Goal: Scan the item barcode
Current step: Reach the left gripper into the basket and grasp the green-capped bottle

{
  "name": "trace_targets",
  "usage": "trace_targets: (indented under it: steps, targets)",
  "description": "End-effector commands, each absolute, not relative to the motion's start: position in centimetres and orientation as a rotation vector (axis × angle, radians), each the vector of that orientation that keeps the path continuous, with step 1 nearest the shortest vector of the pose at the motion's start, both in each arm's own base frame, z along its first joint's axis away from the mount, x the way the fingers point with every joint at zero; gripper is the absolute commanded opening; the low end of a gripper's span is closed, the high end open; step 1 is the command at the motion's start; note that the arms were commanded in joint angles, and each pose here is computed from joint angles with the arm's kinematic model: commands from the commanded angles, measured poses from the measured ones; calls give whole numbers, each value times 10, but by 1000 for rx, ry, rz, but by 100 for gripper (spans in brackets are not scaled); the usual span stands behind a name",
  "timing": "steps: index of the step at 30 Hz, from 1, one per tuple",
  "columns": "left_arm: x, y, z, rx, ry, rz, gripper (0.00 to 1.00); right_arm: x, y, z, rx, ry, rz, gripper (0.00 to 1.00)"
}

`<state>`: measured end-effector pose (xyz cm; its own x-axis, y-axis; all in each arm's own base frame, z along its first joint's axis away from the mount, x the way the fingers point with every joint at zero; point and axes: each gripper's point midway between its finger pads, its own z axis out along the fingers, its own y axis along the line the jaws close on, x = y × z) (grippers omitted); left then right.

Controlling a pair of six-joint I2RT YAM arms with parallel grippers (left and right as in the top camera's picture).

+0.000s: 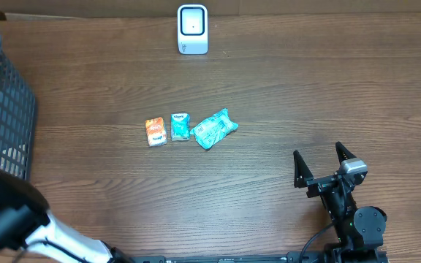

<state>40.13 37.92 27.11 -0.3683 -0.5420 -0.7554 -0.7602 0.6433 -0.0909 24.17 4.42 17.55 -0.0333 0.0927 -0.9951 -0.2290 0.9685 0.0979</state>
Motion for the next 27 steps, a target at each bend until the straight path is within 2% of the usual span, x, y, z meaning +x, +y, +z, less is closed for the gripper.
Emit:
trace_targets:
  steps: [1, 7, 12, 22, 27]
  targets:
    - [377, 352, 371, -983, 1854, 345, 48, 242, 46, 173, -110, 1583, 268, 100]
    - [344, 285, 449, -875, 1755, 274, 41, 242, 45, 173, -109, 1583, 268, 100]
    - [341, 207, 470, -739, 1799, 83, 43, 242, 46, 173, -110, 1583, 268, 100]
    - [366, 87, 417, -518, 2115, -168, 46, 242, 46, 173, -110, 1583, 268, 100]
    - [382, 36, 378, -372, 2292, -240, 41, 242, 46, 173, -110, 1583, 268, 100]
